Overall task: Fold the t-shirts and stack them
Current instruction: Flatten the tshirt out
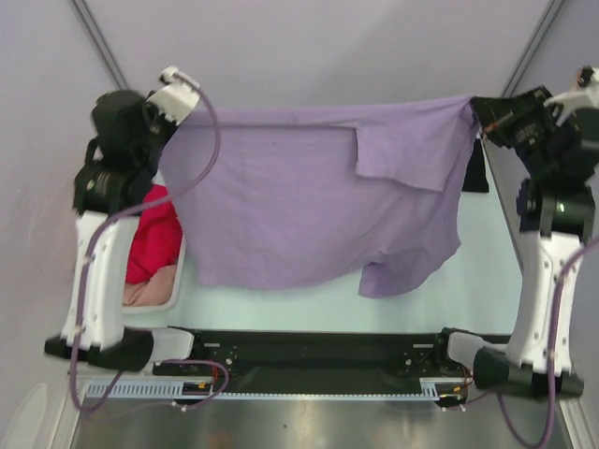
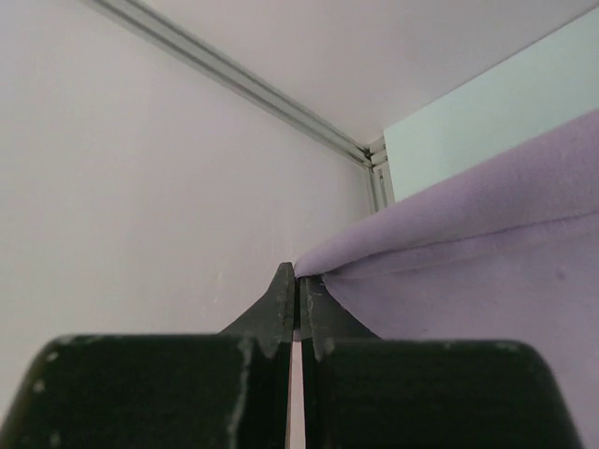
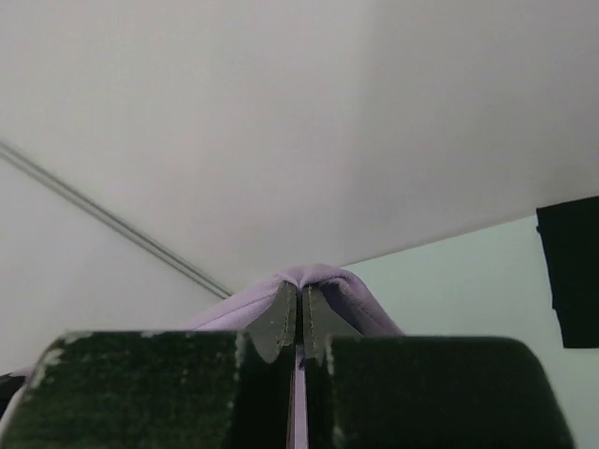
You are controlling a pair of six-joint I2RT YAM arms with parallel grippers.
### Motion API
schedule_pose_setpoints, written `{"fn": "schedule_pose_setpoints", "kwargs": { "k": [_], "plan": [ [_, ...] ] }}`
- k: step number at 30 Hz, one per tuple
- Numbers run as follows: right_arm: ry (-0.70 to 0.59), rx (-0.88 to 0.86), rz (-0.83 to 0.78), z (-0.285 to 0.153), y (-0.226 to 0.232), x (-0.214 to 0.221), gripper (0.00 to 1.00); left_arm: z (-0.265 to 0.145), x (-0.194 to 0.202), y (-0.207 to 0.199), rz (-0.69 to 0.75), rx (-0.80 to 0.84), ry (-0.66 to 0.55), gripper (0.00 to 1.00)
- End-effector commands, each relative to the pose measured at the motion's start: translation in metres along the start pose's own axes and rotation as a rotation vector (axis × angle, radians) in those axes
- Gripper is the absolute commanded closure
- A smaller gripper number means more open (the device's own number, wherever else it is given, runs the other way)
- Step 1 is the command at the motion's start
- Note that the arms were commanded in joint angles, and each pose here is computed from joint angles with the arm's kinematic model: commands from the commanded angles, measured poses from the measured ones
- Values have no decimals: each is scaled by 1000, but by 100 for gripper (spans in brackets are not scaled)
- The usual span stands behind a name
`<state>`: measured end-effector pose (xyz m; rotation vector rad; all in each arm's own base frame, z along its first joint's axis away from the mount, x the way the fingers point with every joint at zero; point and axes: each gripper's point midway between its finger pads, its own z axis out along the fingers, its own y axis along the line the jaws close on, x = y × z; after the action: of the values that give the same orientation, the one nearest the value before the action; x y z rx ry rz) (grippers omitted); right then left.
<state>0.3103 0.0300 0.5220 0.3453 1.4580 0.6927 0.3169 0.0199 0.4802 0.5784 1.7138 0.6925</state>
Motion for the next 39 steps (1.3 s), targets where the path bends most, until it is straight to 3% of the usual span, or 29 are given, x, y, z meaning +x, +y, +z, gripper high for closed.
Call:
{"fn": "schedule_pose_setpoints", "kwargs": {
  "k": [1,9,15,20,25,26,27,33,39],
  "plan": [
    [-47,-41,45,53,-8,-18,100,49,-17,18,17,-64,-5,100],
    [3,-80,60,187,-23,-23,100,140,-50,41,-54,-145,-27,100],
    [-87,-117,71,207,-12,-61,100,154,-69,72,-43,-284,-81,100],
    [-33,-76,72,201,-32,-37,100,147,-56,59,-22,-238,-61,100],
    [133,32,49,173,-74,30,100,153,-4,-9,34,-58,21,100],
    [191,82,68,156,-92,60,100,141,0,-12,35,-42,13,100],
    [219,109,84,146,-102,76,100,147,30,-47,65,40,68,100],
    [431,277,188,55,-166,204,100,118,134,-152,142,305,227,100],
    [613,455,208,-12,-218,286,100,89,211,-244,148,555,323,100]
  ]
}}
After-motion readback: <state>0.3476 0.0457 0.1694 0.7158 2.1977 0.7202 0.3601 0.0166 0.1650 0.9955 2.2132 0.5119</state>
